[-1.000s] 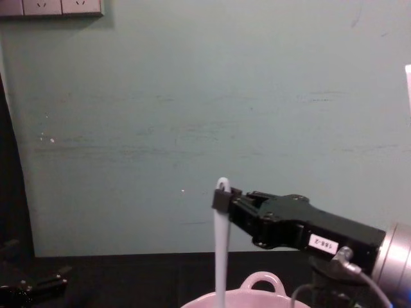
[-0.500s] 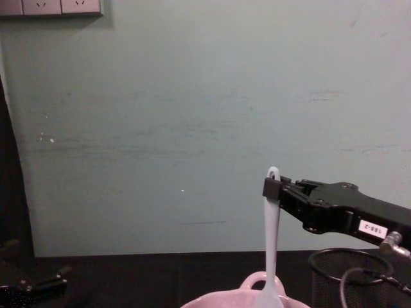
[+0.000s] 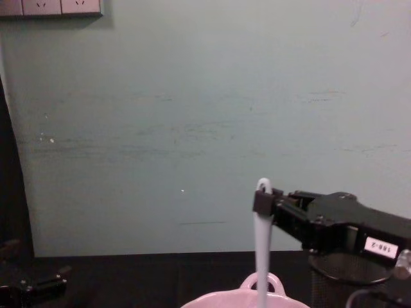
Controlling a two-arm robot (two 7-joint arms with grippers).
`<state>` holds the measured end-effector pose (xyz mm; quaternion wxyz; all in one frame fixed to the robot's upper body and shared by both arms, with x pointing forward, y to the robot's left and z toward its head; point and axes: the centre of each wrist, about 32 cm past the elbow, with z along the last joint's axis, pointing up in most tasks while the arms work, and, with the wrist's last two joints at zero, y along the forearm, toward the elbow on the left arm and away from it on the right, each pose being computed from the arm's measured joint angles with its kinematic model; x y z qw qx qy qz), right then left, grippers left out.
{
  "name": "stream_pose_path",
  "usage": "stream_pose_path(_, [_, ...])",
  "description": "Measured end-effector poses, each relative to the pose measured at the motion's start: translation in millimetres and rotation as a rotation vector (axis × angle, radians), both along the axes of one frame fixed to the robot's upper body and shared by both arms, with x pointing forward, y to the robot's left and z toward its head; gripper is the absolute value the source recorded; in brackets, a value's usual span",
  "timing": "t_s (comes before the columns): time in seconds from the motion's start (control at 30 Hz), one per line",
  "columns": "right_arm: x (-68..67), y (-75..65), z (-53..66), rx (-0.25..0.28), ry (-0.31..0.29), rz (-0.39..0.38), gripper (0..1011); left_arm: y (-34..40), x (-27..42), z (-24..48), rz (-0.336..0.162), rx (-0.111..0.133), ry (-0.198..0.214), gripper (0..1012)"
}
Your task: Use the one hand to pick up the spoon and stir the clear water in the bowl.
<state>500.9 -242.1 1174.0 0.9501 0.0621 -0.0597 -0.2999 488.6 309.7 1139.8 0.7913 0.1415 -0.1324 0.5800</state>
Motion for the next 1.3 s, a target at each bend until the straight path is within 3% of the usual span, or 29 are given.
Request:
stream_pose_path(0.23, [-10.4, 17.3, -1.6, 0.010, 0.010, 0.075, 111, 0.0, 0.0, 0.0, 0.000, 0.000, 0.000, 1005])
stream_pose_path(0.43, [-10.4, 29.2, -2.9, 0.024, 0.014, 0.102, 111, 0.0, 0.0, 0.0, 0.000, 0.000, 0.000, 1005])
stream_pose_path(0.8, [12.1, 46.8, -8.9, 0.061, 0.024, 0.092, 111, 0.0, 0.0, 0.0, 0.000, 0.000, 0.000, 1005])
stream_pose_path(1.1, [28.2, 38.8, -14.4, 0.069, 0.029, 0.018, 111, 0.0, 0.0, 0.0, 0.000, 0.000, 0.000, 1005])
stream_pose_path(1.3, [31.0, 22.6, -13.4, 0.062, 0.019, -0.040, 110, 0.0, 0.0, 0.0, 0.000, 0.000, 0.000, 1005])
